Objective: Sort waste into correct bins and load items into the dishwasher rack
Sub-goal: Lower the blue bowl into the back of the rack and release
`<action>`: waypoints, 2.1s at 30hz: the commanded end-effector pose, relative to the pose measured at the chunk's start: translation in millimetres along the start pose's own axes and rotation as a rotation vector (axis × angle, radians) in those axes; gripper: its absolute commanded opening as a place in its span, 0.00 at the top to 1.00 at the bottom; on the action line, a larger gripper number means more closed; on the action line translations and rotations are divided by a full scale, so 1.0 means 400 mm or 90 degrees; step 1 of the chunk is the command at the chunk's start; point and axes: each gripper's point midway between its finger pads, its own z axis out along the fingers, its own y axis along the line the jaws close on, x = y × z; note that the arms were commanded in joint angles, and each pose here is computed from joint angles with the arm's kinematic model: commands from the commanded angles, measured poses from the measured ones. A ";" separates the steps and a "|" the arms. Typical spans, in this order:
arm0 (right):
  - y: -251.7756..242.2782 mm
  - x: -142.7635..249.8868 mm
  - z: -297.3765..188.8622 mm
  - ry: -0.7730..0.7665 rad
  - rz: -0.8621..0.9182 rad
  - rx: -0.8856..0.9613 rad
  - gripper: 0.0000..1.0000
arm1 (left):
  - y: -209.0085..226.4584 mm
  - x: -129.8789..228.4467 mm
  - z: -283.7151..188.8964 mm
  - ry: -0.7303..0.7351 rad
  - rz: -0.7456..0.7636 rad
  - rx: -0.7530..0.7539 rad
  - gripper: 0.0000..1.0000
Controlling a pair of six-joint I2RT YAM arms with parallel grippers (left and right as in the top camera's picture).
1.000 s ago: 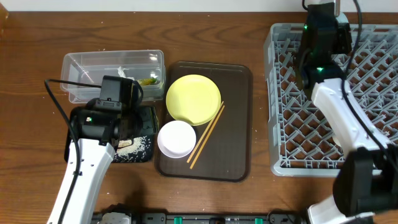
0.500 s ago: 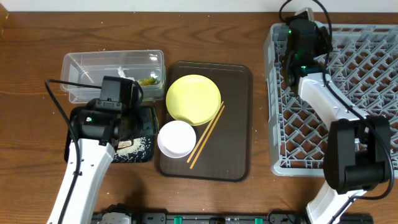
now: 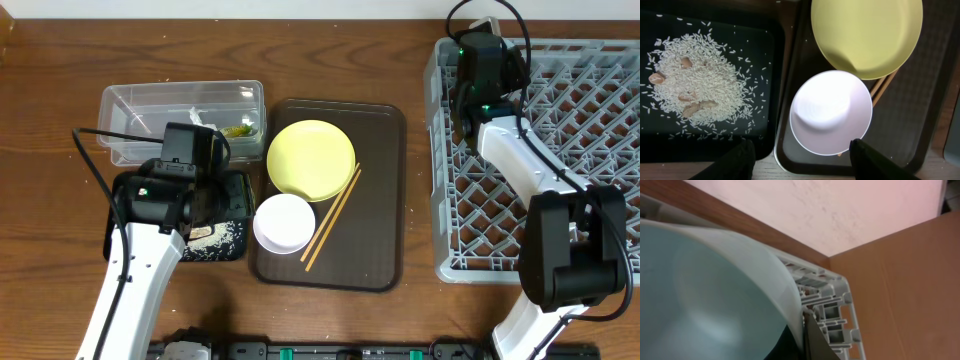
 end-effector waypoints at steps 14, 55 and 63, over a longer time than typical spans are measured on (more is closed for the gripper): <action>0.105 0.049 -0.052 0.054 0.058 -0.064 0.99 | 0.008 0.004 0.002 0.002 0.003 -0.007 0.37; -0.031 0.047 0.023 0.038 0.197 0.044 0.99 | 0.009 0.008 0.002 0.006 0.003 -0.008 0.36; 0.030 0.054 0.020 0.047 0.182 0.015 0.99 | 0.009 0.008 0.002 0.006 0.003 -0.009 0.36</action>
